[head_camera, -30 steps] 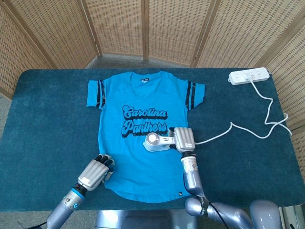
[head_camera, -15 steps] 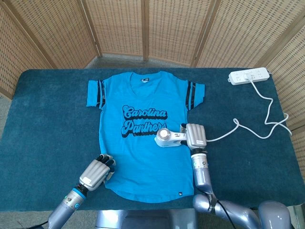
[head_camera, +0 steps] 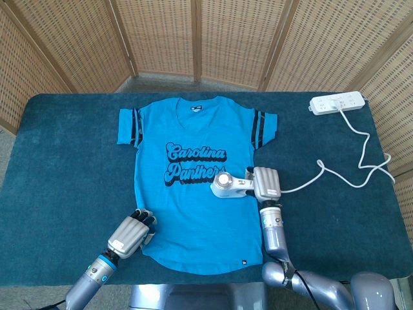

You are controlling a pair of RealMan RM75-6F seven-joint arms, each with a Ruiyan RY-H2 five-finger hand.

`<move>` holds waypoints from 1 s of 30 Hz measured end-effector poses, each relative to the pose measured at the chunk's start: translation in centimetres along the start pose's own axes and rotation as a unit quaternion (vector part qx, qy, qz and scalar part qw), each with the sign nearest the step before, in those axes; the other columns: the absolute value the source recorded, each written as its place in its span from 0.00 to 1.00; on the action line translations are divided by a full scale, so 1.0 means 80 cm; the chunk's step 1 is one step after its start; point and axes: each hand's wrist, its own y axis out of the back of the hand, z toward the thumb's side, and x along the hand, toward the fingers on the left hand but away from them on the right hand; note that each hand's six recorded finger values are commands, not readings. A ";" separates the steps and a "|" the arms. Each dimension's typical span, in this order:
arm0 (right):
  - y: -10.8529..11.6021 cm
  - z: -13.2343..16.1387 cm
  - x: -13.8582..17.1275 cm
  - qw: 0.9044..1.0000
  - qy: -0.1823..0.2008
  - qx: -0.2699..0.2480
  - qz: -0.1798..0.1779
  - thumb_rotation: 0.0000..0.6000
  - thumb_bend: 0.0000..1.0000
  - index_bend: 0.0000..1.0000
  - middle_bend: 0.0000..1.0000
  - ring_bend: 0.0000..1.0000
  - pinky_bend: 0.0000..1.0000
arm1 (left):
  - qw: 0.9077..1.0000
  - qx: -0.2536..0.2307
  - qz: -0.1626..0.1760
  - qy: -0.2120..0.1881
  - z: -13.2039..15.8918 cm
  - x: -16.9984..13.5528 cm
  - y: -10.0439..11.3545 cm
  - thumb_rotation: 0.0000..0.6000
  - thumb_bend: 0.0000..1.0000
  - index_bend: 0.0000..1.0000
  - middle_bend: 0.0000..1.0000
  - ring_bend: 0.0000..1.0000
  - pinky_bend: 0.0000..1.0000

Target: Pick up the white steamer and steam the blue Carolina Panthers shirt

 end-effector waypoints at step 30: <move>-0.010 0.028 0.010 1.000 0.020 0.010 0.006 1.00 0.37 0.70 0.70 0.72 0.66 | 1.000 -0.005 0.002 -0.001 -0.002 0.000 0.000 1.00 0.45 0.71 0.35 0.23 0.19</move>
